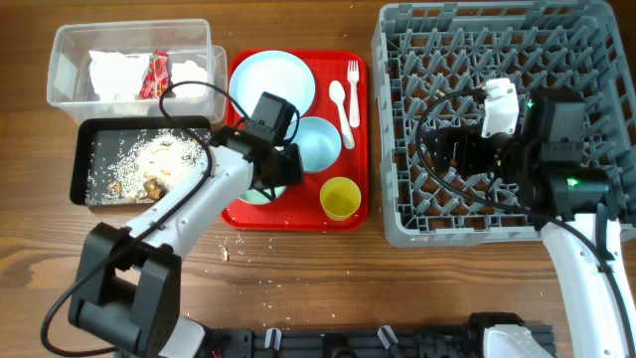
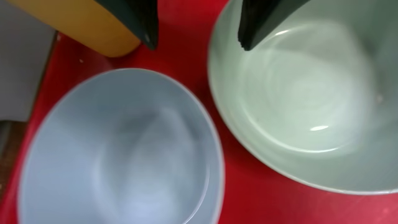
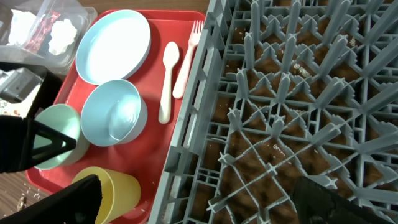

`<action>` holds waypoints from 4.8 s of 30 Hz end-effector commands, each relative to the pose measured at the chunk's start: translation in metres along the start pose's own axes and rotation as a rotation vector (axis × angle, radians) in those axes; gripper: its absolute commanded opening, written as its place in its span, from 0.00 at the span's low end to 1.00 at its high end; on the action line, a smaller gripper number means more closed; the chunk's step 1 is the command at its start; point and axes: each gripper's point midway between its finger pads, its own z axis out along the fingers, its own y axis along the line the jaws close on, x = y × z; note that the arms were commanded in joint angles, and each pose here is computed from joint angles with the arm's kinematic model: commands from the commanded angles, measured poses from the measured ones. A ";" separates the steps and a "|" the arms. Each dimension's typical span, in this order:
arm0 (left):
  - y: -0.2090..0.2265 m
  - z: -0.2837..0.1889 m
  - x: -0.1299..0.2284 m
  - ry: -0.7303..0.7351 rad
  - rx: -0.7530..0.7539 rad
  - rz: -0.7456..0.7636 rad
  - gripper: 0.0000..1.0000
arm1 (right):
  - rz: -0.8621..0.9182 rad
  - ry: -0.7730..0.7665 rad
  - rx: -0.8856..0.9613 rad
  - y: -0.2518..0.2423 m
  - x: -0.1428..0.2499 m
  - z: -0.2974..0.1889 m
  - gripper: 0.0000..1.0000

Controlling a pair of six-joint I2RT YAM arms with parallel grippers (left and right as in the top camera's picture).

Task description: Sort waste into correct bins and load items into the dishwasher rack

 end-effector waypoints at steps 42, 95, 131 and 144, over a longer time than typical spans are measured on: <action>-0.114 -0.176 -0.044 0.111 1.231 0.215 0.04 | -0.101 -0.123 -1.010 0.145 -0.055 -0.021 0.96; -0.003 -0.062 -0.100 -0.231 0.271 -0.027 0.52 | 0.339 0.820 0.312 0.001 0.110 0.028 0.94; 0.133 -0.213 -0.150 -0.657 -0.083 -0.036 1.00 | 0.075 0.248 0.186 0.080 -0.062 0.124 0.04; 0.193 -0.252 -0.139 -0.674 0.222 -0.253 1.00 | -0.246 -0.125 1.157 -0.097 -0.176 0.080 0.04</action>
